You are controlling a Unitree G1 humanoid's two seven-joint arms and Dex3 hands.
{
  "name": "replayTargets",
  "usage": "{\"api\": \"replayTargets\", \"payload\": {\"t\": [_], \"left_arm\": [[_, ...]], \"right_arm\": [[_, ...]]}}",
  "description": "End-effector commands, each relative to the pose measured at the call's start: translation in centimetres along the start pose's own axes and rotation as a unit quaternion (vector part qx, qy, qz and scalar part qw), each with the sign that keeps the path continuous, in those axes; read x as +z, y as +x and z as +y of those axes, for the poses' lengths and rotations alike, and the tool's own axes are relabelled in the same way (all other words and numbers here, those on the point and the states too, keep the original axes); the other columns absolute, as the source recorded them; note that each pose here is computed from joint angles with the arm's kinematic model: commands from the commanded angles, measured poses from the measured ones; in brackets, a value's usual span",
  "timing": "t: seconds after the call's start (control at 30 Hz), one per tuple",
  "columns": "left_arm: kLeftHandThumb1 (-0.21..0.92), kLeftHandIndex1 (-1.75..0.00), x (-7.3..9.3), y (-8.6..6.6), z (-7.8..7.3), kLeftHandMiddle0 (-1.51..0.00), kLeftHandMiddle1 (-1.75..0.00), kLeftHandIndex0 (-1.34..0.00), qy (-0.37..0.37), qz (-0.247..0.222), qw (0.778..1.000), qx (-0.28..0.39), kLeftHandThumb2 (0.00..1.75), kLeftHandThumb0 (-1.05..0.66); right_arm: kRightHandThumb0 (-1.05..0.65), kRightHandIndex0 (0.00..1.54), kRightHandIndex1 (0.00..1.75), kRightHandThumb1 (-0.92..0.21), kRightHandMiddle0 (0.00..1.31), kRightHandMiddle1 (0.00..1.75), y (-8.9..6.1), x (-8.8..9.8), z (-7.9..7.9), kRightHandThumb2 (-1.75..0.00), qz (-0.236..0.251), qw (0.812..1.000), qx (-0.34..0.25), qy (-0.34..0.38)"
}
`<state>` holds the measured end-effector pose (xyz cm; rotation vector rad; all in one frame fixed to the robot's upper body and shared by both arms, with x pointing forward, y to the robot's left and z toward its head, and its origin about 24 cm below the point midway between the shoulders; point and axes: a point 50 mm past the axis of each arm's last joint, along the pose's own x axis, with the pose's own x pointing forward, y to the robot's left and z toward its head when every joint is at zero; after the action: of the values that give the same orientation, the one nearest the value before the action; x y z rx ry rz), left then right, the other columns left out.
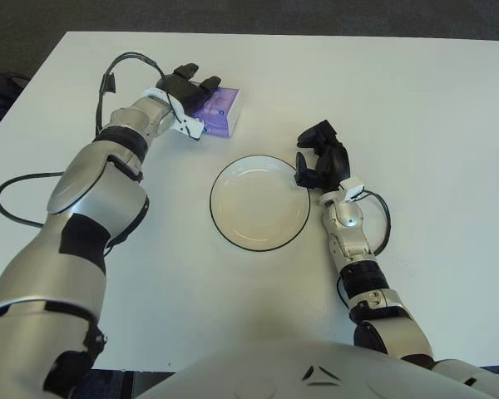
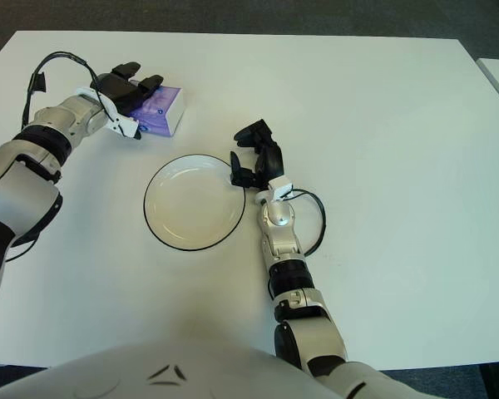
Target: Put the tissue paper into the plate.
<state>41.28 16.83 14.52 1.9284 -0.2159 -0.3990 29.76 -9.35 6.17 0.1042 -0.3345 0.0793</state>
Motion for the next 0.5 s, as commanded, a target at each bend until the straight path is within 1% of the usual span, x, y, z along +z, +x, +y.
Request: {"api": "replayTargets", "payload": {"t": [0.0,0.17,0.2,0.3,0.47], "left_arm": [[0.81,-0.03,0.76,-0.42,-2.82,0.00,0.00,-0.04,0.003,-0.005,0.999,-0.042,0.00,-1.04],[0.81,-0.05,1.11,-0.35,-3.02,0.00,0.00,-0.05,-0.009,-0.006,0.999,-0.038,0.00,-1.03],[0.80,-0.09,1.18,-0.35,-3.06,0.00,0.00,-0.03,-0.012,-0.006,0.999,-0.037,0.00,-1.02],[0.80,-0.16,1.39,-0.34,-3.21,0.00,0.00,-0.01,-0.020,-0.009,0.999,-0.039,0.00,-1.01],[0.80,-0.21,1.56,-0.34,-3.34,0.00,0.00,0.00,-0.025,-0.015,0.998,-0.048,0.00,-1.00]], "right_arm": [[-0.01,0.62,1.66,-0.41,0.39,1.60,-4.99,-4.52,-1.01,-1.15,0.121,0.992,-0.035,0.004],[-0.01,0.61,1.68,-0.40,0.40,1.59,-5.03,-4.49,-0.98,-1.15,0.120,0.992,-0.035,0.006],[-0.01,0.61,1.69,-0.40,0.40,1.59,-5.07,-4.48,-0.97,-1.16,0.120,0.992,-0.035,0.006],[-0.01,0.60,1.70,-0.40,0.40,1.59,-5.12,-4.47,-0.96,-1.16,0.120,0.992,-0.036,0.004],[-0.01,0.59,1.71,-0.40,0.40,1.59,-5.16,-4.48,-0.94,-1.17,0.122,0.992,-0.036,0.003]]}}
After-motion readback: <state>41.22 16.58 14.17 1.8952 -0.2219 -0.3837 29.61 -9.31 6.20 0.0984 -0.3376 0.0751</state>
